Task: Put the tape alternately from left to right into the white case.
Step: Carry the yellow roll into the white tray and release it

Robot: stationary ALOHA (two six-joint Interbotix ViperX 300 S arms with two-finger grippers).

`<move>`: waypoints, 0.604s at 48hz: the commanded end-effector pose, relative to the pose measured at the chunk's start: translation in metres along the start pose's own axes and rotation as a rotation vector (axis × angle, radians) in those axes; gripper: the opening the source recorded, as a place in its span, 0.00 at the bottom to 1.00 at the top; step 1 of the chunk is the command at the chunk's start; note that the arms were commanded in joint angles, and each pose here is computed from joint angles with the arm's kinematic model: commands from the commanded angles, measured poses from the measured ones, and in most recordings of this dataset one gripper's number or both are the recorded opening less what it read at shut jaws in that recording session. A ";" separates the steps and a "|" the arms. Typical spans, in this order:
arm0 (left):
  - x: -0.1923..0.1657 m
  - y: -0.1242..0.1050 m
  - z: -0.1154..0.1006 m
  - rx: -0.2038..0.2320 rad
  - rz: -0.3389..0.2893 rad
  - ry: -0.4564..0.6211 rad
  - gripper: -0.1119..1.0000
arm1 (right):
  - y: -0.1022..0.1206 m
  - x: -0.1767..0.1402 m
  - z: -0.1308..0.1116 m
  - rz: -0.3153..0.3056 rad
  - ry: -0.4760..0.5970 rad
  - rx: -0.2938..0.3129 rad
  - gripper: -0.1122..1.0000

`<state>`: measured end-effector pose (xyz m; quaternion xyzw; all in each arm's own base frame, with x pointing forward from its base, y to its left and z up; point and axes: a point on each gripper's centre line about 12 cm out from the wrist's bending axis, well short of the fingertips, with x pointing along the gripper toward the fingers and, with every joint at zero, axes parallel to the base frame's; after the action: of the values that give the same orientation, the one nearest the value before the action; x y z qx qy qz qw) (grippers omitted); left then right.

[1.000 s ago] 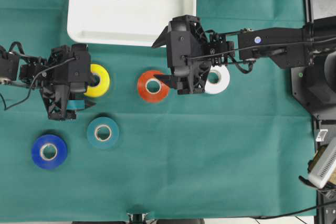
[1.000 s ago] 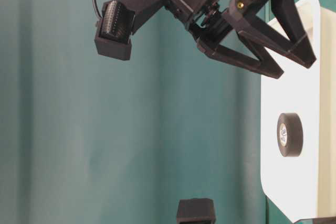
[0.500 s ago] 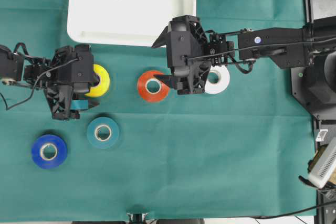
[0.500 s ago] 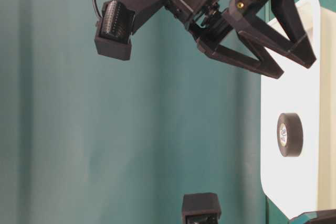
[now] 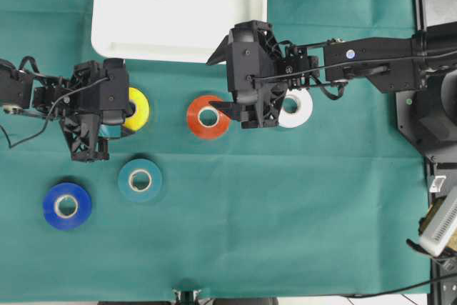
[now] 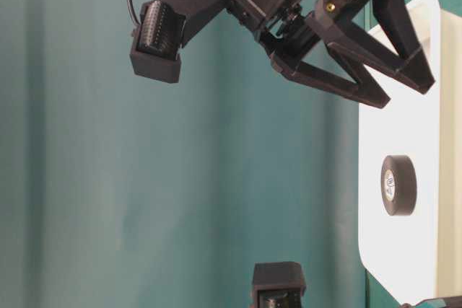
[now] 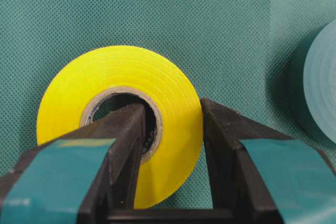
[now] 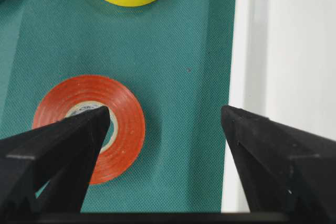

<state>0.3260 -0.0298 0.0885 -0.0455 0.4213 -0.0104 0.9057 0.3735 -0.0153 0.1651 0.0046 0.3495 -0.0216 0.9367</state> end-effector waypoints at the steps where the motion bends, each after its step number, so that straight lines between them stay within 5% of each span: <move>1: -0.006 -0.002 0.012 0.000 -0.006 -0.043 0.37 | 0.001 -0.005 0.009 0.002 -0.035 -0.002 0.69; 29: -0.058 -0.007 0.054 0.002 -0.026 -0.181 0.34 | 0.001 -0.005 0.009 0.003 -0.034 -0.002 0.69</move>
<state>0.3247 -0.0330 0.1480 -0.0487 0.3655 -0.0208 0.9293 0.3735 -0.0153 0.1656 0.0046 0.3487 -0.0216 0.9370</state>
